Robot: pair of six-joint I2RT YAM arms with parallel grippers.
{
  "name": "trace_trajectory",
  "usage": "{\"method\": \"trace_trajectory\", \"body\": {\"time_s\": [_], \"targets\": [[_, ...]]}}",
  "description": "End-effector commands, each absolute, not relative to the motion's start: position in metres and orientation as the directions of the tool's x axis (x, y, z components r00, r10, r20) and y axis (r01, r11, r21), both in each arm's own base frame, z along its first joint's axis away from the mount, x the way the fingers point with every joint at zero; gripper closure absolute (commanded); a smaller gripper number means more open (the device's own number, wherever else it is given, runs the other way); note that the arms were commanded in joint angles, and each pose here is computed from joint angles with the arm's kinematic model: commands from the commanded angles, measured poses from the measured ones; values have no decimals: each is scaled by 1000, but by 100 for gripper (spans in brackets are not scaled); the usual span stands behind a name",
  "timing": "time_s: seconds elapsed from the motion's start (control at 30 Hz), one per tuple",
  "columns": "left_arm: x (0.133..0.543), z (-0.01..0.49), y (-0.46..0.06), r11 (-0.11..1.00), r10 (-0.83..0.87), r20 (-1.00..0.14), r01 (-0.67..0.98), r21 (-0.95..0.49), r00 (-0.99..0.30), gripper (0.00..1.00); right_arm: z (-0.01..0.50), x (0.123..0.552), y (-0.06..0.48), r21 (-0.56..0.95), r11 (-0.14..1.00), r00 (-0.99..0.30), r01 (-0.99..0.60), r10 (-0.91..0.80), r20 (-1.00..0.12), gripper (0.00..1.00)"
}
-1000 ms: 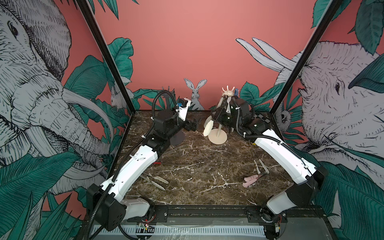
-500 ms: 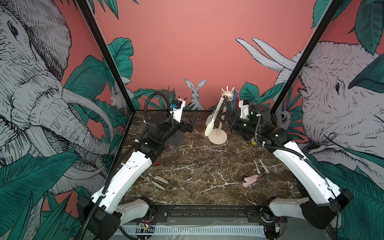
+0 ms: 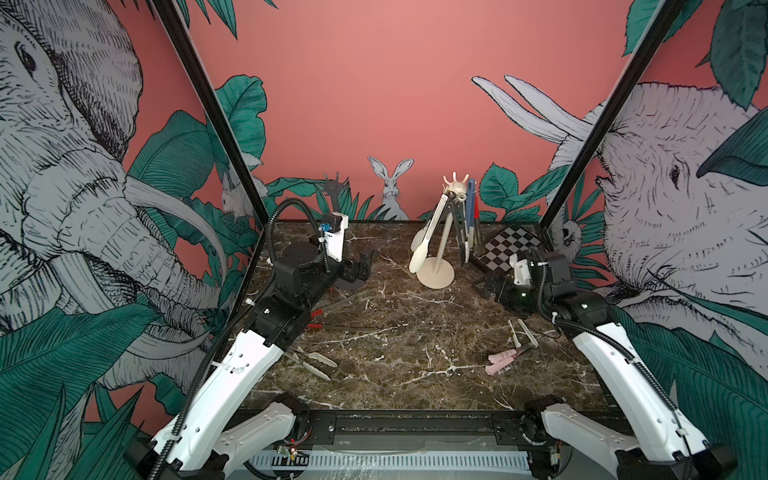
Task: Hang food tongs on kitchen utensil racks
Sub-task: Hang the food tongs on the rack, then pick up the food tongs from the center of the board.
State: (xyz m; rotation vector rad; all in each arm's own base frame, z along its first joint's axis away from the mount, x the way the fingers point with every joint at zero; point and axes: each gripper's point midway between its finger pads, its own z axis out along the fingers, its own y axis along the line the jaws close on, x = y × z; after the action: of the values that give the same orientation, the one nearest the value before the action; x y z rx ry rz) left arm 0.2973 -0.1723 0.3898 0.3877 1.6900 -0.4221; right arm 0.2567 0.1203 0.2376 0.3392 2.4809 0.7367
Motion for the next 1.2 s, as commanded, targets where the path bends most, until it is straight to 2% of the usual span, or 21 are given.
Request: {"method": "trace_trajectory", "body": {"time_s": [0.0, 0.13, 0.27, 0.43, 0.67, 1.0, 1.17], "targets": [[282, 357, -153, 902, 24, -956, 419, -105, -292, 3, 210, 235, 105, 520, 841, -861, 150, 369, -350, 1], [263, 333, -142, 908, 45, -930, 403, -114, -365, 2, 180, 221, 93, 500, 838, -870, 216, 398, -292, 1], [249, 323, -135, 905, 43, -922, 407, -127, -384, 2, 156, 209, 86, 505, 813, -860, 290, 453, -236, 2], [238, 317, -139, 880, 66, -926, 459, -121, -371, 1, 139, 189, 71, 453, 807, -837, 378, 507, -204, 7], [236, 302, -154, 845, 71, -901, 506, -174, -428, 2, 121, 165, 53, 401, 764, -777, 505, 605, -175, 15], [232, 314, -163, 806, 41, -930, 562, -185, -365, 1, 95, 149, 47, 397, 716, -728, 575, 668, -151, 26], [232, 321, -163, 805, 37, -936, 565, -180, -350, 1, 81, 156, 47, 425, 689, -701, 587, 696, -159, 33]]}}
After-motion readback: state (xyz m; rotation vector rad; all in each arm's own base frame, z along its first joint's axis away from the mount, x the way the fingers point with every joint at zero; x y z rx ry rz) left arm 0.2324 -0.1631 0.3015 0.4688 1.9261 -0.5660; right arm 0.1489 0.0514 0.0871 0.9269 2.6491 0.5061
